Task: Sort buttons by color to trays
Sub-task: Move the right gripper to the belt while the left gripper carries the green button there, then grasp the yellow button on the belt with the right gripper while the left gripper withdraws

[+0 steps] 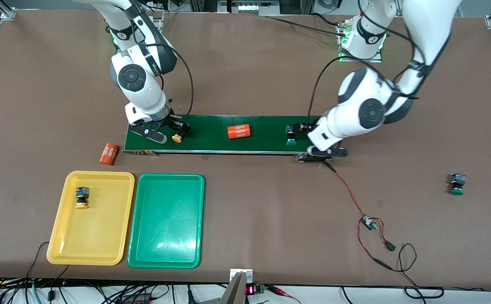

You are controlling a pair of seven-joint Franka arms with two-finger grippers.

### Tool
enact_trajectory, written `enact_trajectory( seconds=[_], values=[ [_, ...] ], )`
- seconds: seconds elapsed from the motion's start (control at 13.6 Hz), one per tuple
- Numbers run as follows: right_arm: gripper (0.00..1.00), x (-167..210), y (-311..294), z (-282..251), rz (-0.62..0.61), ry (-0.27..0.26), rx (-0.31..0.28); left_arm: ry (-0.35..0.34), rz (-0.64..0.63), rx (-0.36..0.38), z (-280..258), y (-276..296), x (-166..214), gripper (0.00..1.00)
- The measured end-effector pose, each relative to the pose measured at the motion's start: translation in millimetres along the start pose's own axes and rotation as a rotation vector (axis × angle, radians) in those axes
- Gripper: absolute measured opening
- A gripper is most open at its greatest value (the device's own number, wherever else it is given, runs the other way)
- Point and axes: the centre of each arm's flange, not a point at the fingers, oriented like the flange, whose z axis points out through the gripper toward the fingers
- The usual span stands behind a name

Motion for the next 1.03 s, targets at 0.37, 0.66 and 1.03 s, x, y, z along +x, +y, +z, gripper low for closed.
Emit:
enact_trajectory(
  seconds=[0.37, 0.66, 1.03],
  values=[
    [1.00, -1, 1, 6, 0.000, -0.009, -0.006, 0.041, 0.007, 0.099, -64, -133, 41, 1.00],
    [0.97, 1, 3, 20, 0.006, -0.020, -0.008, 0.062, 0.130, 0.282, -62, -251, 66, 1.00],
    [0.57, 5, 6, 23, 0.014, -0.023, -0.008, 0.139, 0.269, 0.451, -52, -337, 90, 1.00]
  ],
)
